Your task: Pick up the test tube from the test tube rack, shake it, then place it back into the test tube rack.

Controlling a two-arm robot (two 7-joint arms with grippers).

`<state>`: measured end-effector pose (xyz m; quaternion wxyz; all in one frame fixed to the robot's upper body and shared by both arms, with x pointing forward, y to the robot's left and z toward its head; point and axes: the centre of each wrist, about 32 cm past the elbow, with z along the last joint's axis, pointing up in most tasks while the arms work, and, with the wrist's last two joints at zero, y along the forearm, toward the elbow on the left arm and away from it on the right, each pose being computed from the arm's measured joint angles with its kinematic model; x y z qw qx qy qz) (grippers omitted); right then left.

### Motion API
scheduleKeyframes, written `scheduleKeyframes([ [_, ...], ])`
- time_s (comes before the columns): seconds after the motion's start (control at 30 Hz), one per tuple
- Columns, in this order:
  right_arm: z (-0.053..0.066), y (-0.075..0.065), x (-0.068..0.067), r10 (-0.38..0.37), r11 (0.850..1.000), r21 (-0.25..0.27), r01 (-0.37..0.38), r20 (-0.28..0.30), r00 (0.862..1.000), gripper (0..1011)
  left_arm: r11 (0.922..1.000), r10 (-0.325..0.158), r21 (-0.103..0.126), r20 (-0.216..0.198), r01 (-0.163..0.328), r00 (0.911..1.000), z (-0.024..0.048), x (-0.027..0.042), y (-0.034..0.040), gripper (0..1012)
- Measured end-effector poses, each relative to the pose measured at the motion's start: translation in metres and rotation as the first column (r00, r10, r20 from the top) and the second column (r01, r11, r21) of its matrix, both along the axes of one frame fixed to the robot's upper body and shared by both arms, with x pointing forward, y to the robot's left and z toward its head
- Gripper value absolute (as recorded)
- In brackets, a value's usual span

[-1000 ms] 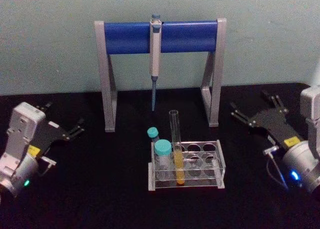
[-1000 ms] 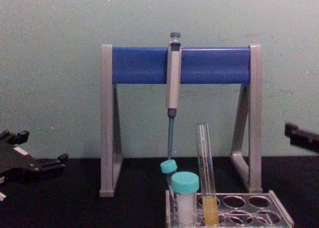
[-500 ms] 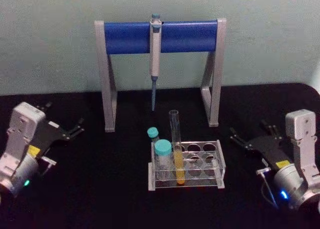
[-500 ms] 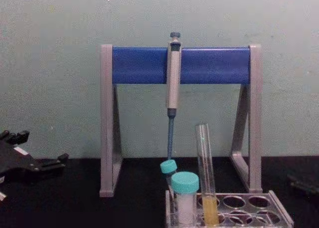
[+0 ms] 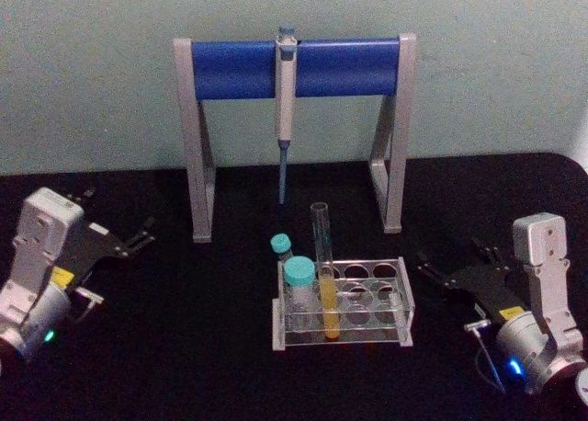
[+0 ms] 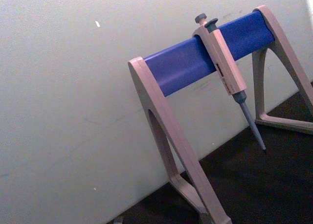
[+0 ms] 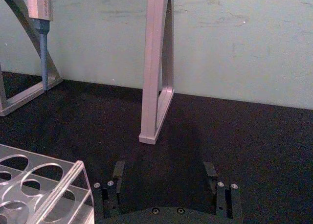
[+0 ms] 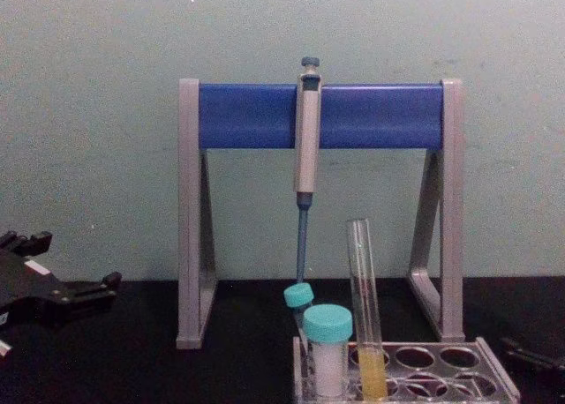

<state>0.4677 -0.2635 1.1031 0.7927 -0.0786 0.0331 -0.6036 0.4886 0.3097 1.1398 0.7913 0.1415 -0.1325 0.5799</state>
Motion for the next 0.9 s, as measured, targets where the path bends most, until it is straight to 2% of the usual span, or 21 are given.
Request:
scheduleKeyframes([
  [0.9,0.0015,-0.0001,-0.0001,0.002,1.0,0.001,-0.002,0.008,1.0,1000,1.0,0.0,0.0,0.0,0.0,1.0,0.0,0.0,0.0,1001],
])
